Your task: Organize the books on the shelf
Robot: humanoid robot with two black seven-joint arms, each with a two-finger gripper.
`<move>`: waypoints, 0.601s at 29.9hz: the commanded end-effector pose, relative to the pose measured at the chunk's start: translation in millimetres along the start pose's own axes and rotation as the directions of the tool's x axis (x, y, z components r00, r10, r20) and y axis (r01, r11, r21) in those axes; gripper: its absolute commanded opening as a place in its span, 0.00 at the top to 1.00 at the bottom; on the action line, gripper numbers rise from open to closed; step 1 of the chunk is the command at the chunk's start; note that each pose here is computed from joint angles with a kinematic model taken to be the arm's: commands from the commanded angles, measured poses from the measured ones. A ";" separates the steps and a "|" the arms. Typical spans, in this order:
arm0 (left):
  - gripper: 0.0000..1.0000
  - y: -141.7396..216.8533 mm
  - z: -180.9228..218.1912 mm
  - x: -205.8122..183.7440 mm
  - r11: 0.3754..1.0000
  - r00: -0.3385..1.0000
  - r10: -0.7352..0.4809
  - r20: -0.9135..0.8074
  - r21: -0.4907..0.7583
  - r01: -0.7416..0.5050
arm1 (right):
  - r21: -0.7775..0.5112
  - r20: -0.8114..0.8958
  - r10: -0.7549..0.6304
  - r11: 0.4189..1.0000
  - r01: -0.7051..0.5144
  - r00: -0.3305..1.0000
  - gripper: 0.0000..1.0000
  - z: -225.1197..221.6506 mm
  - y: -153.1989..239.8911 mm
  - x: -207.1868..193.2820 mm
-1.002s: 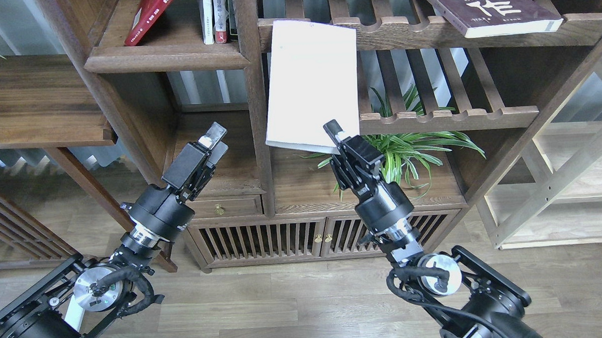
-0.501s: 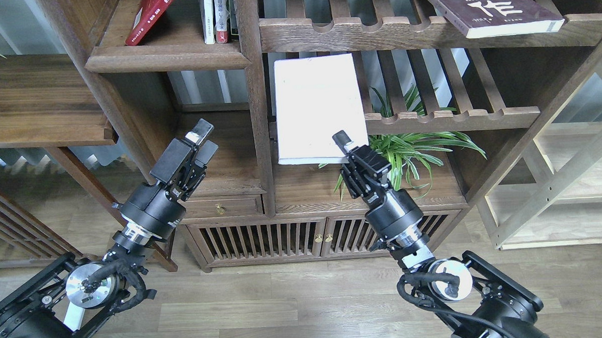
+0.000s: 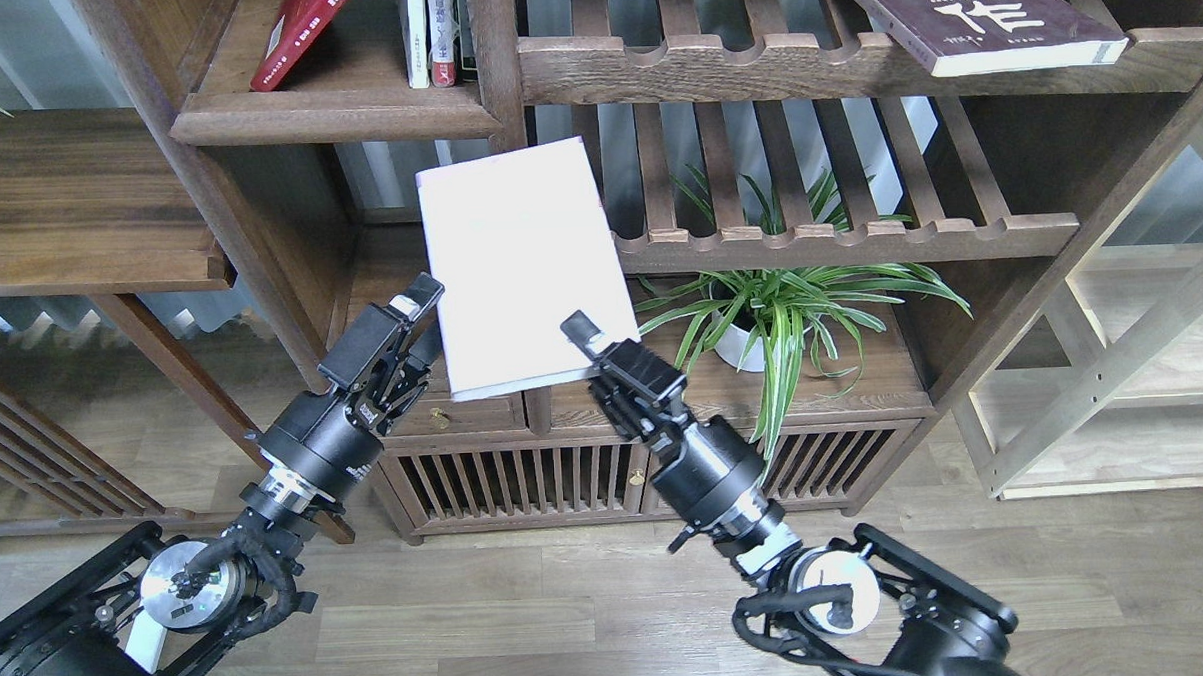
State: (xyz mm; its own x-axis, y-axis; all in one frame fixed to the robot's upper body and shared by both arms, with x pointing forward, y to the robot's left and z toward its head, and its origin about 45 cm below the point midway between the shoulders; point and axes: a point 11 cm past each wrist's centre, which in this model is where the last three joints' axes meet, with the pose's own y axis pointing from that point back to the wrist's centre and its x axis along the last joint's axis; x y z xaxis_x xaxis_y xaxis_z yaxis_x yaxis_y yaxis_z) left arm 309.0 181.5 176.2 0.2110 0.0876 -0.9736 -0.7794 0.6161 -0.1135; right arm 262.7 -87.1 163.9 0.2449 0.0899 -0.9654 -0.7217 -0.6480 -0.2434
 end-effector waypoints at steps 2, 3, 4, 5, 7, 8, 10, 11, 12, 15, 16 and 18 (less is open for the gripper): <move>0.02 8.6 7.9 0.8 1.000 1.000 0.020 0.008 0.023 -0.020 | -0.034 -0.003 0.007 0.999 -0.008 1.000 1.00 13.8 2.8 3.0; 0.02 10.4 7.9 1.2 0.999 1.000 0.024 0.011 0.038 -0.024 | -0.039 0.000 0.011 0.999 -0.011 1.000 1.00 15.9 3.7 4.1; 0.03 11.1 8.4 0.8 0.999 1.000 0.024 0.012 0.047 -0.025 | -0.040 0.000 0.012 0.999 -0.012 1.000 1.00 16.4 3.8 4.2; 0.03 12.1 9.0 1.1 0.998 1.000 0.027 0.008 0.050 -0.027 | -0.043 -0.001 0.012 0.999 -0.012 1.000 1.00 17.0 3.9 4.3; 0.03 14.4 12.8 0.6 0.998 1.000 0.031 0.004 0.050 -0.031 | -0.045 0.000 0.015 0.999 -0.015 1.000 1.00 17.7 4.7 5.1; 0.04 15.7 15.0 -0.2 0.998 0.999 0.033 0.008 0.056 -0.033 | -0.047 0.003 0.019 0.999 -0.019 1.000 1.00 19.4 6.1 6.2; 0.05 19.0 16.6 -1.8 0.996 0.999 0.037 0.018 0.075 -0.038 | -0.059 0.005 0.025 0.998 -0.025 1.000 1.00 23.8 8.0 7.9; 0.05 20.8 18.3 -2.4 0.995 0.999 0.039 0.026 0.086 -0.041 | -0.065 0.008 0.028 0.997 -0.028 1.000 1.00 26.5 8.9 8.6; 0.06 23.0 18.5 -2.7 0.994 0.999 0.043 0.029 0.101 -0.046 | -0.070 0.009 0.033 0.997 -0.033 0.999 1.00 28.1 10.3 9.9; 0.07 28.2 22.0 -3.7 0.991 0.998 0.053 0.023 0.119 -0.055 | -0.078 0.005 0.045 0.996 -0.045 0.999 1.00 29.2 13.5 13.2; 0.08 30.1 23.3 -4.0 0.990 0.998 0.057 0.018 0.125 -0.059 | -0.082 0.001 0.049 0.995 -0.049 0.999 1.00 29.4 14.4 14.3; 0.11 35.3 23.0 -4.1 0.986 0.998 0.069 0.003 0.152 -0.068 | -0.089 0.002 0.055 0.995 -0.054 0.998 1.00 32.5 16.6 15.9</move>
State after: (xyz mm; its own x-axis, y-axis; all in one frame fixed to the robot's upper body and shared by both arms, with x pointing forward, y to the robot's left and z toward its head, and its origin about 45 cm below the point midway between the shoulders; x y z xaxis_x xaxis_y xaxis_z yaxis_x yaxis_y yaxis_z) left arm 299.0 217.0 181.4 0.1797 0.1362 -0.9742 -0.7125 0.7008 -0.0335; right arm 237.0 -72.5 144.7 0.2083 0.0626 -0.9761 -0.6785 -0.7095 -0.1903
